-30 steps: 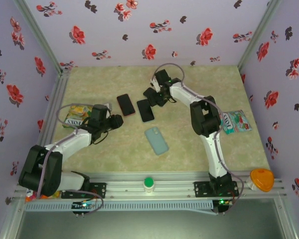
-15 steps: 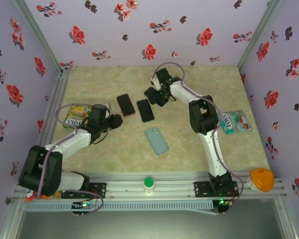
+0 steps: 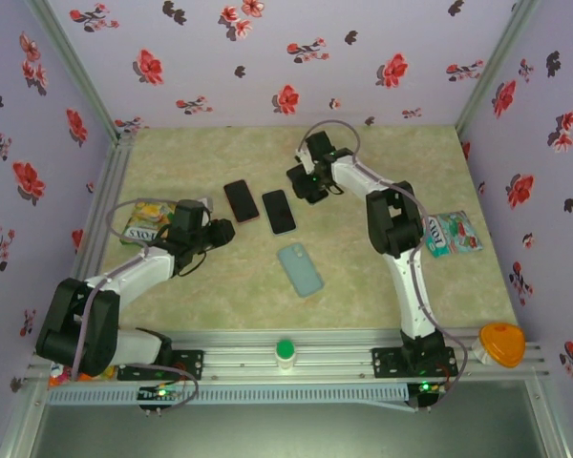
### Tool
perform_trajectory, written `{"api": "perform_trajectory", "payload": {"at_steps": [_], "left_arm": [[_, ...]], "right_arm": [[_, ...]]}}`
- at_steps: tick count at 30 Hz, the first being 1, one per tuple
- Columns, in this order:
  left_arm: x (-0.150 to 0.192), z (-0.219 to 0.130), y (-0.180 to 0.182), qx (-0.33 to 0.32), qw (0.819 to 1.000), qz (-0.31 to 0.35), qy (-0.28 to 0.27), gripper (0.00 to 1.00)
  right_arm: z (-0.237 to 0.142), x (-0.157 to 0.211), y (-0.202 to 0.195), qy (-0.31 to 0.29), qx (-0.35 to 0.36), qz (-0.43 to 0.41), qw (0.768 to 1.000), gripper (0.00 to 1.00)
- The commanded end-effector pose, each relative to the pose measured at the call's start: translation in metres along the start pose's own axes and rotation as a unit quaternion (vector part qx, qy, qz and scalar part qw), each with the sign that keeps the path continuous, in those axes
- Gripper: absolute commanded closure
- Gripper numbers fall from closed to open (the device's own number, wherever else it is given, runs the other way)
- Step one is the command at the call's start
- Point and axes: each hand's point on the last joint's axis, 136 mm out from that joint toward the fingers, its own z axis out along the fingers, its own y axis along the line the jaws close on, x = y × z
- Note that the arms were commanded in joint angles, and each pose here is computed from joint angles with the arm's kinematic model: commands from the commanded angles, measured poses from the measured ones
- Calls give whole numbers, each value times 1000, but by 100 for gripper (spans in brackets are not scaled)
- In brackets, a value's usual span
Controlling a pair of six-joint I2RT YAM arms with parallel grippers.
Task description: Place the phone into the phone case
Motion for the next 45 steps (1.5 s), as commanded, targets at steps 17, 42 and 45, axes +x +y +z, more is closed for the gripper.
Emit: {"api": "perform_trajectory", "payload": {"at_steps": [17, 42, 45], "left_arm": [[4, -8, 2, 7, 1000, 7, -3, 66], [4, -14, 2, 6, 1000, 6, -10, 65], [4, -14, 2, 7, 1000, 6, -10, 65]], "right_arm": [[-58, 113, -5, 83, 46, 58, 994, 19], [-43, 108, -2, 108, 36, 60, 992, 15], [-45, 113, -5, 112, 43, 61, 991, 17]]}}
